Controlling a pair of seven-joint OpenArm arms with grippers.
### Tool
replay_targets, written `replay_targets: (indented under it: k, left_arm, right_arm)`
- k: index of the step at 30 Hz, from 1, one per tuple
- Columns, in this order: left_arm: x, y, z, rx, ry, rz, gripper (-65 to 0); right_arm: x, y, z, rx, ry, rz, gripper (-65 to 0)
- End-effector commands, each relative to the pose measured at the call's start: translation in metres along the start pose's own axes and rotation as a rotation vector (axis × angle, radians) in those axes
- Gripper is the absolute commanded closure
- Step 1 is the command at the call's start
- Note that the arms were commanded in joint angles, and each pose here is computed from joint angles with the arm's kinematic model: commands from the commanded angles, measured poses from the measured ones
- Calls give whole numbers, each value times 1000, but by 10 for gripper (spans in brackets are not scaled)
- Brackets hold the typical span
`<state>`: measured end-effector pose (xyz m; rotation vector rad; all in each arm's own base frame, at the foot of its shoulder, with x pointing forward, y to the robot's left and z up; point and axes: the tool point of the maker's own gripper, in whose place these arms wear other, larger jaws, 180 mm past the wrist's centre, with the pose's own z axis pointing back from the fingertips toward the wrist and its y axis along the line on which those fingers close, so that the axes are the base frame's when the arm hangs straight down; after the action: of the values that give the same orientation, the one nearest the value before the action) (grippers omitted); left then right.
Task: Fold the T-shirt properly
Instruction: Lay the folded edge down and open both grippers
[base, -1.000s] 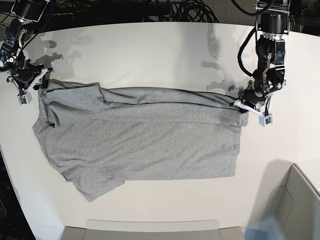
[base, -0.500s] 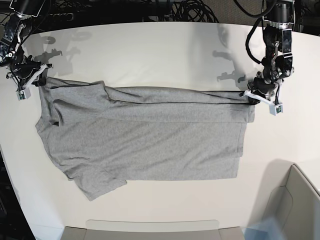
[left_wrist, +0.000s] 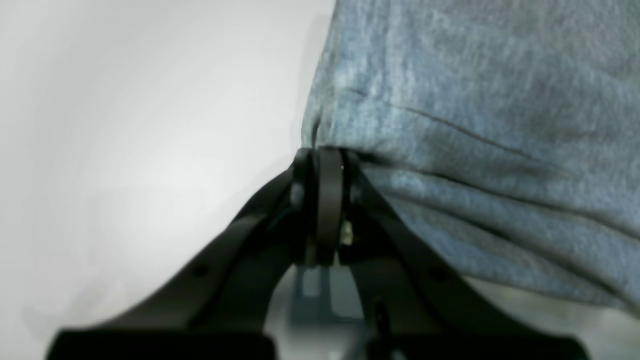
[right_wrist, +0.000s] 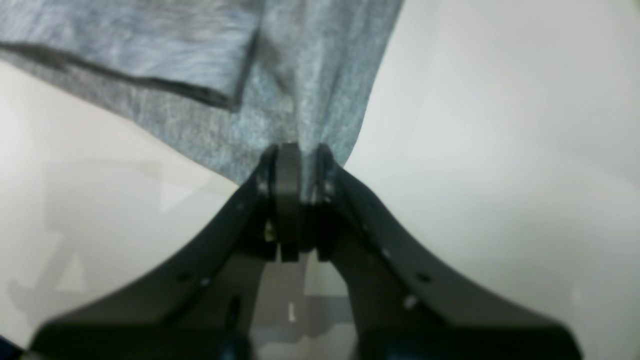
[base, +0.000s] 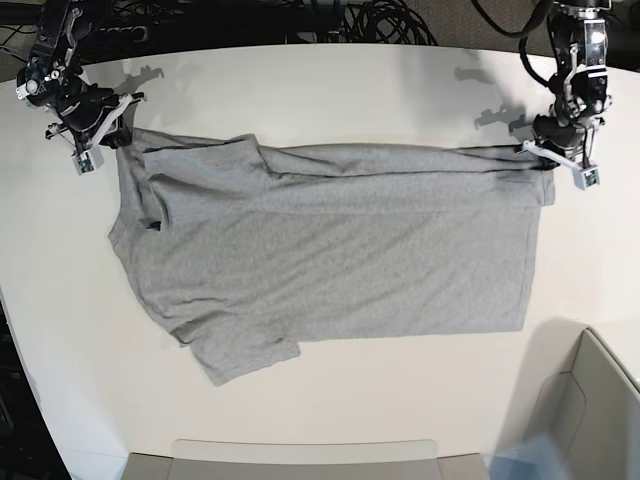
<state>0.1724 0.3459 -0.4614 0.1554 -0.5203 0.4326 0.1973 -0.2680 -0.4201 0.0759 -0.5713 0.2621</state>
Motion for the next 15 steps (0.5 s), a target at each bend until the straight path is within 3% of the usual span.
replay_targets:
  k: [1,11,15]
  left_arm:
    - [-63,35,8,112,247,16,0]
    - [-78,63,24,80,277,-29,0]
    - [-66,56,28,62,240,-43,0]
  right_arm:
    - [-30,1,4,-2,119,27,0]
    - [-64,15,25,11,191,60,0]
    - [-63,22,30,25,180,61,0]
